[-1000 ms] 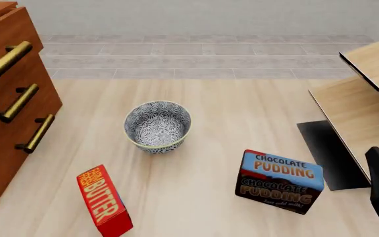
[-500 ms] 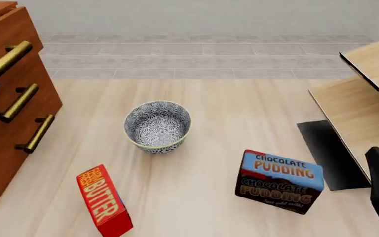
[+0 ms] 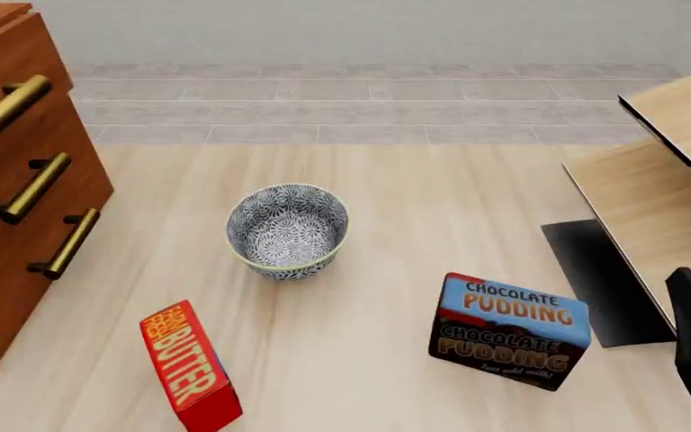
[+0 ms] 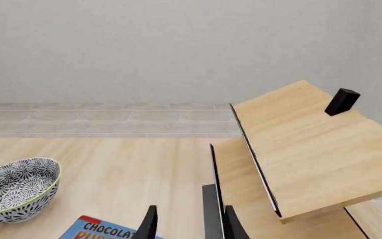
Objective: Close the top drawer of the cabinet and put the bowl on top of it.
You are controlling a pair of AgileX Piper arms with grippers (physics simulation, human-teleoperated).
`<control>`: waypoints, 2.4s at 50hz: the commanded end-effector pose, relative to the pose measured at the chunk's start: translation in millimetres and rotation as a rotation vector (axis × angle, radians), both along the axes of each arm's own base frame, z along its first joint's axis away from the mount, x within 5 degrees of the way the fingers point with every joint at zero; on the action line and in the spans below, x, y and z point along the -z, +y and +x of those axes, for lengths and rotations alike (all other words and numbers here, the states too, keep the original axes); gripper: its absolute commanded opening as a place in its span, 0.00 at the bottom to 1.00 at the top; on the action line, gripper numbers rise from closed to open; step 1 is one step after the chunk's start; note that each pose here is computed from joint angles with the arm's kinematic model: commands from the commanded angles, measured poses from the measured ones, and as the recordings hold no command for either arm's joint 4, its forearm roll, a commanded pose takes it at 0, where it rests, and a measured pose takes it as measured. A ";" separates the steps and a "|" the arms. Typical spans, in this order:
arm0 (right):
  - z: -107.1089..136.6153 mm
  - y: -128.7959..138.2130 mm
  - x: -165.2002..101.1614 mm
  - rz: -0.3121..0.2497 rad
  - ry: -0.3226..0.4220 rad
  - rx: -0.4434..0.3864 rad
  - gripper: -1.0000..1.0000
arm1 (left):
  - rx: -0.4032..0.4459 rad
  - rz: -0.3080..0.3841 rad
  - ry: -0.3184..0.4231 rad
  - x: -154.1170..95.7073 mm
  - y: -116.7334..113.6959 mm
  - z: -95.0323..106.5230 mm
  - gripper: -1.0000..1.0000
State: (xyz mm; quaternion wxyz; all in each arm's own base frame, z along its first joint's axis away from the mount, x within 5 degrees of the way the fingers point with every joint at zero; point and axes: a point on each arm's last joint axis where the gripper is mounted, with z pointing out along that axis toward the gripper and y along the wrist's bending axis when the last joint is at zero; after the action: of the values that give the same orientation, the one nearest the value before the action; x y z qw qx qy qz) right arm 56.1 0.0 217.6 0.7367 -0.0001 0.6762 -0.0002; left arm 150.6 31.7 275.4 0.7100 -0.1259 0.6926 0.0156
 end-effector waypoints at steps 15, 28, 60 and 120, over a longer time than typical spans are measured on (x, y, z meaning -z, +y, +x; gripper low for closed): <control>0.0 0.0 0.9 0.000 0.000 0.000 1.00 | -0.077 -0.024 0.024 8.5 13.2 6.1 1.00; 0.0 0.0 0.9 0.000 0.000 0.000 1.00 | -0.110 -0.036 0.030 12.6 19.3 7.8 1.00; 0.0 0.0 0.9 0.000 0.000 0.000 1.00 | -0.135 -0.021 0.030 15.3 24.2 8.9 1.00; 0.0 0.0 0.9 0.000 0.000 0.000 1.00 | 0.353 0.007 0.053 -43.3 -58.1 23.2 1.00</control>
State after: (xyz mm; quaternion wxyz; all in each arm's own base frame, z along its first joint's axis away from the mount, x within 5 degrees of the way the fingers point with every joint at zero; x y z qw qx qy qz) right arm 56.1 0.0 217.5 0.7367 -0.0001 0.6763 -0.0002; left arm 166.6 -10.6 310.0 0.6984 -0.0353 0.7104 -0.0796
